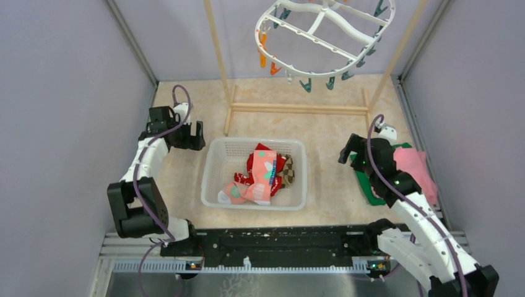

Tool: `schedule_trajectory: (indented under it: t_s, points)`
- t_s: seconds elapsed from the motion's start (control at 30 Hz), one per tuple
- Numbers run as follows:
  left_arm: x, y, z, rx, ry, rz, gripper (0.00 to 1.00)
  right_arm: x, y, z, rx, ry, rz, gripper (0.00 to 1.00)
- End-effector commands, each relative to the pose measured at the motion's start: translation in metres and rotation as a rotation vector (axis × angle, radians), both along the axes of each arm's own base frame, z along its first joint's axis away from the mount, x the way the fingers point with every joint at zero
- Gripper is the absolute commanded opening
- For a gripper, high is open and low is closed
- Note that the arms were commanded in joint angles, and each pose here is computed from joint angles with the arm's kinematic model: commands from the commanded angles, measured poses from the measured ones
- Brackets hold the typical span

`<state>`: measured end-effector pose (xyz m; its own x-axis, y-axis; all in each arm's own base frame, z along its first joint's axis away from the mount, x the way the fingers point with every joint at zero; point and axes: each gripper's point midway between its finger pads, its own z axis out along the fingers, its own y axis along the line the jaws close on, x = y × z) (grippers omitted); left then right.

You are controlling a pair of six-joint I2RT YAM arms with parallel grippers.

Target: Remove the socks clipped to the hanger

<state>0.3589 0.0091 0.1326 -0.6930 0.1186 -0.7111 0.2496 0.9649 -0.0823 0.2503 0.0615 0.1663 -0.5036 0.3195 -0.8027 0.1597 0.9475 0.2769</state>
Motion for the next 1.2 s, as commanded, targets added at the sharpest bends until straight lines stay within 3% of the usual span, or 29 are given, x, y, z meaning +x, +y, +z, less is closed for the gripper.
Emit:
schedule_trajectory:
  t_s: [0.0,0.13,0.33,0.43,0.57,0.73,0.93,1.1,1.17]
  points:
    - [0.023,0.005,-0.017,0.003,-0.045,0.009,0.99,0.027,-0.029,-0.007,-0.057,-0.005,-0.201,0.99]
    - [0.032,0.000,-0.041,-0.051,-0.054,0.022,0.99,0.045,-0.059,-0.007,-0.154,-0.139,-0.351,0.99]
    - [0.059,-0.001,-0.035,-0.098,-0.264,0.064,0.99,0.049,-0.105,0.012,-0.396,-0.390,-0.508,0.99]
    - [0.065,-0.005,-0.031,-0.128,-0.351,0.060,0.99,0.055,-0.114,0.009,-0.396,-0.425,-0.536,0.99]
    - [0.064,-0.014,-0.033,-0.178,-0.448,0.040,0.99,0.070,-0.119,-0.010,-0.407,-0.399,-0.521,0.99]
    - [0.048,-0.026,-0.055,-0.206,-0.464,-0.011,0.99,0.088,-0.124,-0.031,-0.405,-0.387,-0.497,0.99]
    - [0.020,-0.039,-0.036,-0.169,-0.637,-0.083,0.99,0.097,-0.120,-0.051,-0.393,-0.403,-0.456,0.99]
    - [-0.012,-0.063,-0.019,-0.047,-0.882,-0.152,0.99,0.096,-0.092,-0.047,-0.398,-0.508,-0.247,0.99]
    - [-0.002,-0.059,-0.036,-0.048,-0.775,-0.113,0.99,0.093,-0.089,-0.053,-0.418,-0.529,-0.217,0.99]
